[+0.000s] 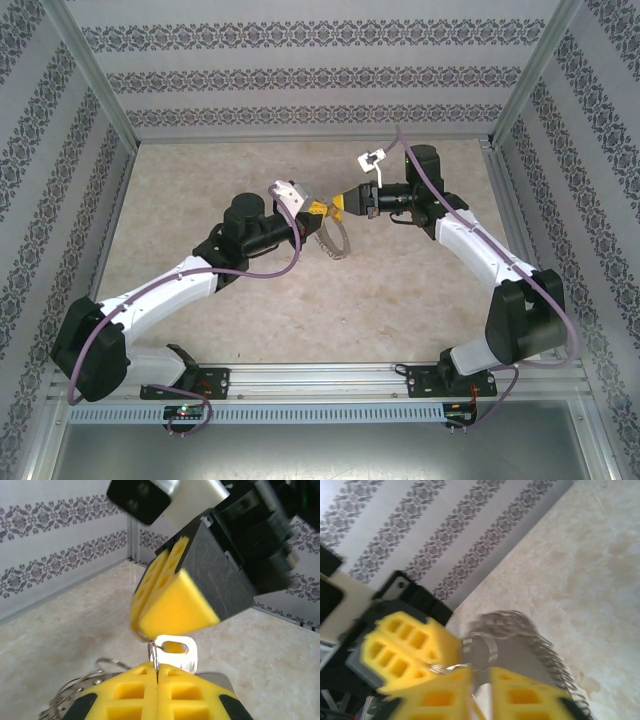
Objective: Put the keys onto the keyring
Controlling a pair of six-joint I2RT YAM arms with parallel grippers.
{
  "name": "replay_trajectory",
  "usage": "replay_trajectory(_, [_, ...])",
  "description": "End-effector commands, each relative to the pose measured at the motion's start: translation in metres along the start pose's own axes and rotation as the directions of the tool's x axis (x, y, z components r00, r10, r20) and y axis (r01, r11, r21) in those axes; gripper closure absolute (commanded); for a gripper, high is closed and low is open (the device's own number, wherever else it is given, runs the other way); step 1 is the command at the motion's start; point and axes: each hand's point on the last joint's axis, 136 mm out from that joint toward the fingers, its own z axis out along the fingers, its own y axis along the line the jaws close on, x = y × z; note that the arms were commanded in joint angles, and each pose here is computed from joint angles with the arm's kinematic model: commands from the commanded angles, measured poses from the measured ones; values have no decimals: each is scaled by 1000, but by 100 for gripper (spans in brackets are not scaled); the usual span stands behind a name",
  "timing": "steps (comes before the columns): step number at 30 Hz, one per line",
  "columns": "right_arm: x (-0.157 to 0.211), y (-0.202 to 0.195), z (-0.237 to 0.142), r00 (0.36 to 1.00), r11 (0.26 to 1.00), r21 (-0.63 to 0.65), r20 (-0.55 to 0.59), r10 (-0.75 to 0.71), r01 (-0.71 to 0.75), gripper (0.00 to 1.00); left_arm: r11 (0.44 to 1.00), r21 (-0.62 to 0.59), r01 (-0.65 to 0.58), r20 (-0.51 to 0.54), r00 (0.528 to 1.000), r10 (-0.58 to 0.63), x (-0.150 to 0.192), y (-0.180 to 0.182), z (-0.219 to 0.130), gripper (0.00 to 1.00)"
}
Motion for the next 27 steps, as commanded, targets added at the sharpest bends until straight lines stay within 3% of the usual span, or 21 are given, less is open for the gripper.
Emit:
replay_trajectory(1, [-2,-23,-14,996,995,83,68,51,-57,53,993,48,-106,170,981,96,-67,-14,-15,100])
replay_trajectory(3, [-12,-27,-25,990,990,116,130,61,-76,47,993,49,-105,165,982,96,-66,-14,-15,100])
replay_trajectory(12, [-28,-3,-47,971,987,162,237,-14,-25,43,992,66,-111,139,985,101,-65,-11,-16,100])
replay_trajectory(21, [-27,37,-45,961,976,15,175,-215,216,52,973,199,-114,103,990,95,-67,-14,-23,100])
replay_trajectory(27, [-43,47,-44,937,952,-42,196,-289,302,55,953,293,-81,71,996,63,-73,-8,-30,100])
